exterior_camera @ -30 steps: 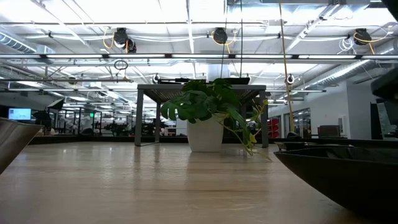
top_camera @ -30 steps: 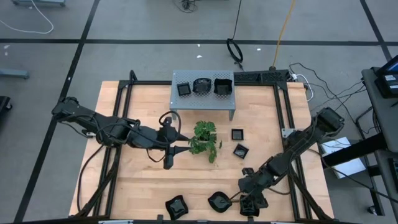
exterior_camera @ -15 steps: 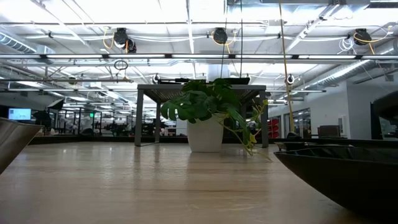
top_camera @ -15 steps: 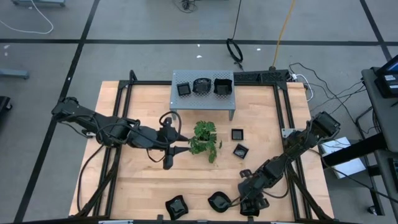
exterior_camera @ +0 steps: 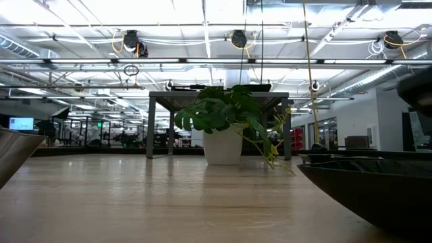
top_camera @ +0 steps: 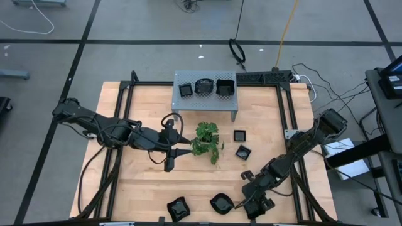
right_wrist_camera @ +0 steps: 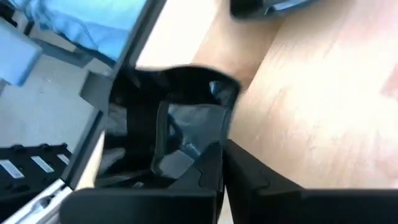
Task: Pick & Place Mini shaped plates
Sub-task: Stack the black distorted square shaped plate on top of the other black distorted square shaped plate on the shelf
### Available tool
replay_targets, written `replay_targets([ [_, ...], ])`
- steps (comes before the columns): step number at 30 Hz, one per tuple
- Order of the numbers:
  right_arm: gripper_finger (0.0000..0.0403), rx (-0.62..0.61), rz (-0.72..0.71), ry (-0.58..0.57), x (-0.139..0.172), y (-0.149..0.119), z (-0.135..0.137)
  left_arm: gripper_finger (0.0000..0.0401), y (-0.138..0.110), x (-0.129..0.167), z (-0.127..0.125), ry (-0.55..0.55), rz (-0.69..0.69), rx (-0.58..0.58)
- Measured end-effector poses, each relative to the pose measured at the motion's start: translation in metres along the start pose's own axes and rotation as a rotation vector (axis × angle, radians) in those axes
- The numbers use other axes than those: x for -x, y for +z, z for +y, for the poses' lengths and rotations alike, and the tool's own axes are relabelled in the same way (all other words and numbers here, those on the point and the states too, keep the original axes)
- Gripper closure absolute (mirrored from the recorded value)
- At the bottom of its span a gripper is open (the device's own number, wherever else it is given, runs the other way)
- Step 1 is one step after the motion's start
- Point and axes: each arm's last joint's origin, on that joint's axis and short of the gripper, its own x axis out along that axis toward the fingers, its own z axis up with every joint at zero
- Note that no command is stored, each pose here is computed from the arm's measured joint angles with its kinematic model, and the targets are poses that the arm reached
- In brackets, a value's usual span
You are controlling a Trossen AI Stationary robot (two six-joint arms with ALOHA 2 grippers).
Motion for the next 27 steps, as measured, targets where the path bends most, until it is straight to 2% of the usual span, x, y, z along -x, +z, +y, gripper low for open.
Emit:
replay_targets([
  [3, 0.0400, -0.007, -0.078, -0.073, 0.013, 0.007, -0.006, 0.0242, 0.000, 0.000, 0.000, 0.000, 0.000, 0.000],
  [8, 0.0402, -0.056, -0.267, -0.304, 0.047, 0.020, -0.024, 0.0242, 0.000, 0.000, 0.000, 0.000, -0.002, -0.002],
  [14, 0.0402, -0.160, -0.509, -0.597, 0.105, 0.030, -0.055, 0.0242, 0.000, 0.000, 0.000, 0.000, -0.002, -0.031],
  [17, 0.0402, -0.216, -0.621, -0.778, 0.142, 0.028, -0.074, 0.0242, 0.000, 0.000, 0.000, 0.000, -0.002, -0.027],
  [20, 0.0402, -0.310, -0.729, -0.954, 0.179, 0.021, -0.094, 0.0242, 0.000, 0.000, 0.000, 0.000, -0.002, -0.025],
  [23, 0.0402, -0.470, -0.884, -1.101, 0.215, 0.013, -0.115, 0.0242, 0.000, 0.000, 0.000, 0.011, -0.006, -0.026],
  [27, 0.0402, -0.701, -1.074, -1.173, 0.248, -0.002, -0.146, 0.0242, 0.001, 0.000, 0.001, 0.036, -0.020, -0.060],
])
